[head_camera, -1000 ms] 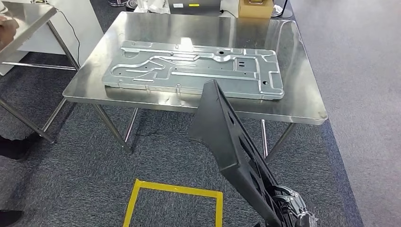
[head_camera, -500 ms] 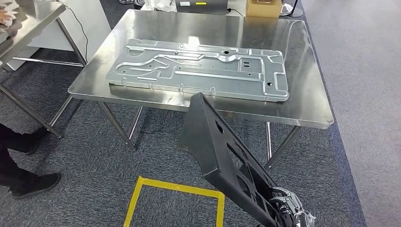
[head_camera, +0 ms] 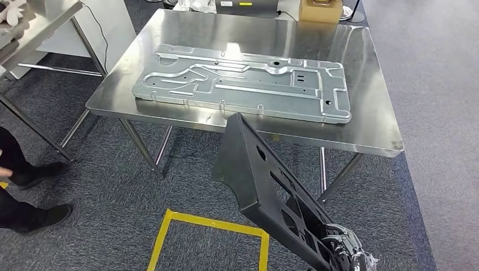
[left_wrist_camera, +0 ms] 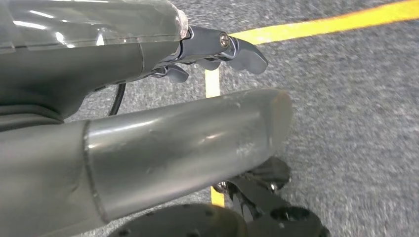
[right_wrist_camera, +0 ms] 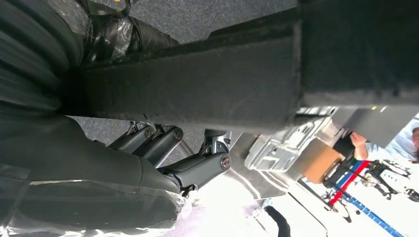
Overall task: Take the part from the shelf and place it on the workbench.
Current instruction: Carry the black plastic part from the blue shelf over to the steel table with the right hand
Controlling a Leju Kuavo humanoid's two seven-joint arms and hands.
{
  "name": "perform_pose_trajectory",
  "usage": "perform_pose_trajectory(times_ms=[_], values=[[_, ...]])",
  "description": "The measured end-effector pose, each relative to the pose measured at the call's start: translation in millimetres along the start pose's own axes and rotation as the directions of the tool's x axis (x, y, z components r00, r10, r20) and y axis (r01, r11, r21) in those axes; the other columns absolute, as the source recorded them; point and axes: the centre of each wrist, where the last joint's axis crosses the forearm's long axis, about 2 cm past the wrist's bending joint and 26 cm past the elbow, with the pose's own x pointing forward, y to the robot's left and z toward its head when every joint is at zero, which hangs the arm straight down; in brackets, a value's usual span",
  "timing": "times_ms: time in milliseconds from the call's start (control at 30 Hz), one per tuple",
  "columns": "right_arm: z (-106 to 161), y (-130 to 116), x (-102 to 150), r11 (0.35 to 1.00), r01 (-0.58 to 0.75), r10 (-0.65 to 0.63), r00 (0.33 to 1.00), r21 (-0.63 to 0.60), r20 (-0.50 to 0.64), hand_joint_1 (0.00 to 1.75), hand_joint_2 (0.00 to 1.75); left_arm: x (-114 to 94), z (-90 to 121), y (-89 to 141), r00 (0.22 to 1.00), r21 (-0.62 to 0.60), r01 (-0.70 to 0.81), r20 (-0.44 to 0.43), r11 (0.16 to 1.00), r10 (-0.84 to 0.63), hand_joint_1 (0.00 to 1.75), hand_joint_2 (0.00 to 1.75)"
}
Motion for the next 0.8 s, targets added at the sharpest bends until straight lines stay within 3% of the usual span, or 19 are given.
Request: perform_pose_trajectory(times_ms=[267, 500, 800], values=[[-4.0, -1.3, -2.9, 0.997, -0.072, 0.072, 0.997, -0.013, 0.033, 1.75, 1.75, -1.8, 0.3, 1.1, 1.000, -0.013, -0.003, -0.006, 1.000, 0.002, 0.00, 0.00], [-33.0, -9.2, -9.1, 0.970, -0.227, 0.234, 0.969, -0.080, 0.080, 1.75, 1.75, -1.0, -1.1, 5.8, 0.999, -0.042, 0.038, 0.009, 0.998, -0.037, 0.00, 0.00], [-97.9, 10.4, -10.0, 0.840, -0.517, 0.542, 0.799, -0.165, 0.258, 1.75, 1.75, -2.8, -2.9, 16.8, 0.995, -0.062, 0.100, 0.000, 0.993, -0.100, 0.00, 0.00]])
